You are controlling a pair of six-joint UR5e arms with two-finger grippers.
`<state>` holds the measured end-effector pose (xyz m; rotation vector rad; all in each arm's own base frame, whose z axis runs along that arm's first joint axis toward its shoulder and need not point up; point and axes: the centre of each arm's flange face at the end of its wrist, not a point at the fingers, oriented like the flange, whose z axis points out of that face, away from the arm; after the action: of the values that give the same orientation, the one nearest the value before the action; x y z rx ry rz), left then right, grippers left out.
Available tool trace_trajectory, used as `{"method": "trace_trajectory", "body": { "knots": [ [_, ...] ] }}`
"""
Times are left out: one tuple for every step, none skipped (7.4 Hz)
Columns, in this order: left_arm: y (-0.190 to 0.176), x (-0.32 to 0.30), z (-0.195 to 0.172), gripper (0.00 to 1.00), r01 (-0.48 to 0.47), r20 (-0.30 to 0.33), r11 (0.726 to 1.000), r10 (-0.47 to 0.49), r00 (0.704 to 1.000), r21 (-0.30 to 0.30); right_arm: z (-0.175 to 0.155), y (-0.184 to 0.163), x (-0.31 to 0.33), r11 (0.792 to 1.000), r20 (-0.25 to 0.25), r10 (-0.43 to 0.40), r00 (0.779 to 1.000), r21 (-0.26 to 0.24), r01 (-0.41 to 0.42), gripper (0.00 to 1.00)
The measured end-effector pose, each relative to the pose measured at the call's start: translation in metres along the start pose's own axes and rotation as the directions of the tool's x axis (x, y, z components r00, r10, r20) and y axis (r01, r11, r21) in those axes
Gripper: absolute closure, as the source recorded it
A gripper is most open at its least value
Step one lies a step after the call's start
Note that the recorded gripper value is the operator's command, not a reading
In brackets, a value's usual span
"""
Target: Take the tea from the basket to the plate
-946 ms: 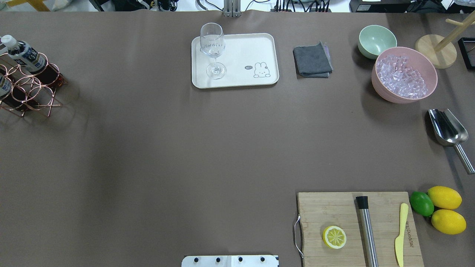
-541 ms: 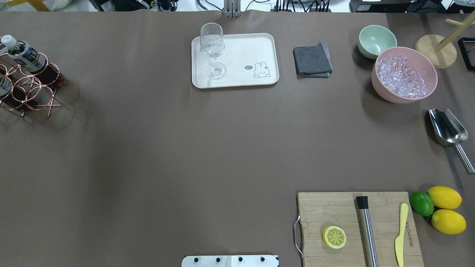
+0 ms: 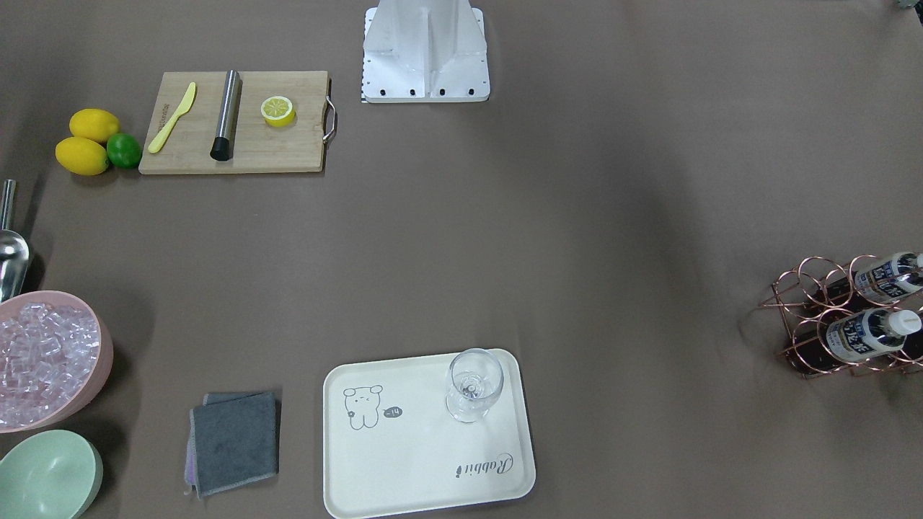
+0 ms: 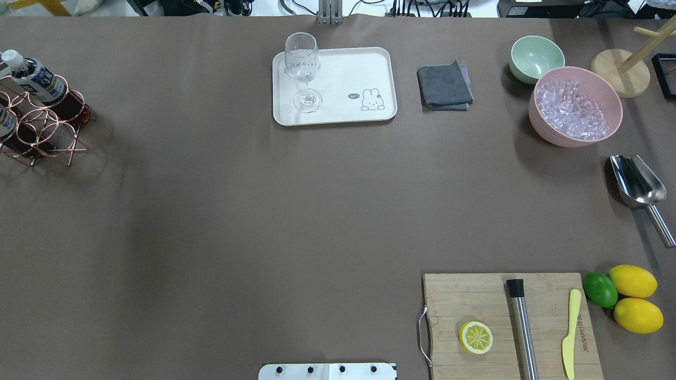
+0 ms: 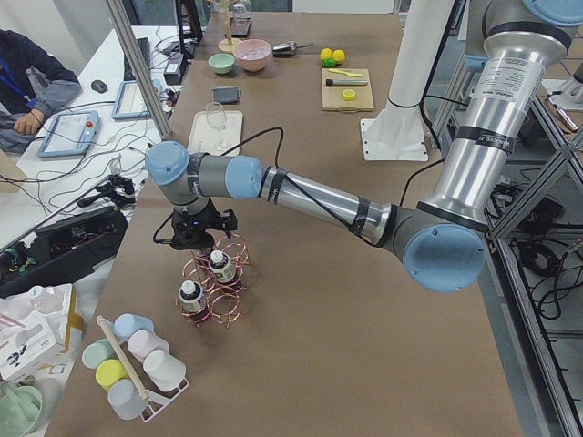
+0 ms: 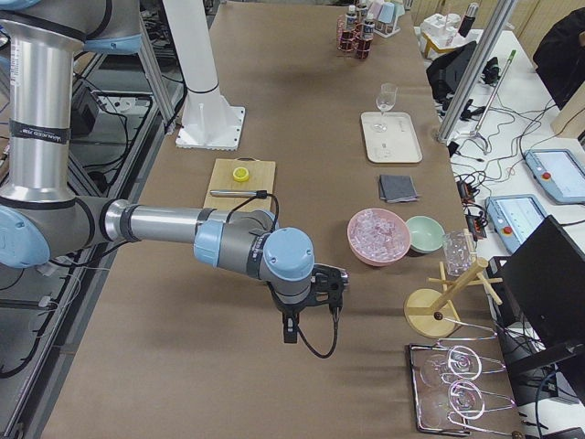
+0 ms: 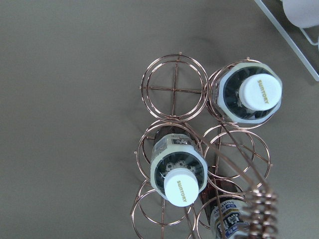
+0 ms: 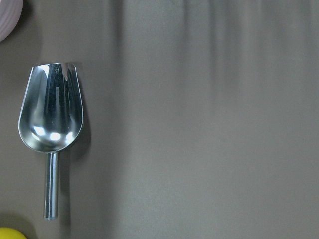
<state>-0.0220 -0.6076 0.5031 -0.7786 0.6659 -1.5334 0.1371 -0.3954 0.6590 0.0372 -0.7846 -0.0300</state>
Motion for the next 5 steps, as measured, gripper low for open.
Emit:
{"method": "trace_trajectory", "body": {
  "knots": [
    [-0.004,-0.001,0.001,0.12,-0.027,0.002,0.999,0.027,1.0,0.022,0.0,0.0,0.0,1.0,0.0,0.0,1.0,0.0,0.0,0.0],
    [-0.008,-0.003,0.001,0.12,-0.04,0.004,0.999,0.039,0.999,0.034,-0.001,-0.001,-0.001,1.0,0.0,-0.002,1.0,0.002,0.002,0.0],
    [-0.01,-0.003,0.001,0.12,-0.042,0.006,0.998,0.042,0.999,0.04,-0.002,-0.003,-0.001,1.0,-0.001,-0.004,1.0,0.004,0.004,0.0],
    [-0.013,-0.002,0.001,0.13,-0.04,0.007,0.998,0.04,0.999,0.045,-0.003,-0.004,-0.002,1.0,-0.002,-0.004,1.0,0.005,0.004,0.0],
    [-0.015,0.0,0.0,0.13,-0.037,0.005,0.998,0.037,0.999,0.055,-0.004,-0.007,-0.003,1.0,-0.002,-0.005,1.0,0.008,0.005,0.0]
  ]
}}
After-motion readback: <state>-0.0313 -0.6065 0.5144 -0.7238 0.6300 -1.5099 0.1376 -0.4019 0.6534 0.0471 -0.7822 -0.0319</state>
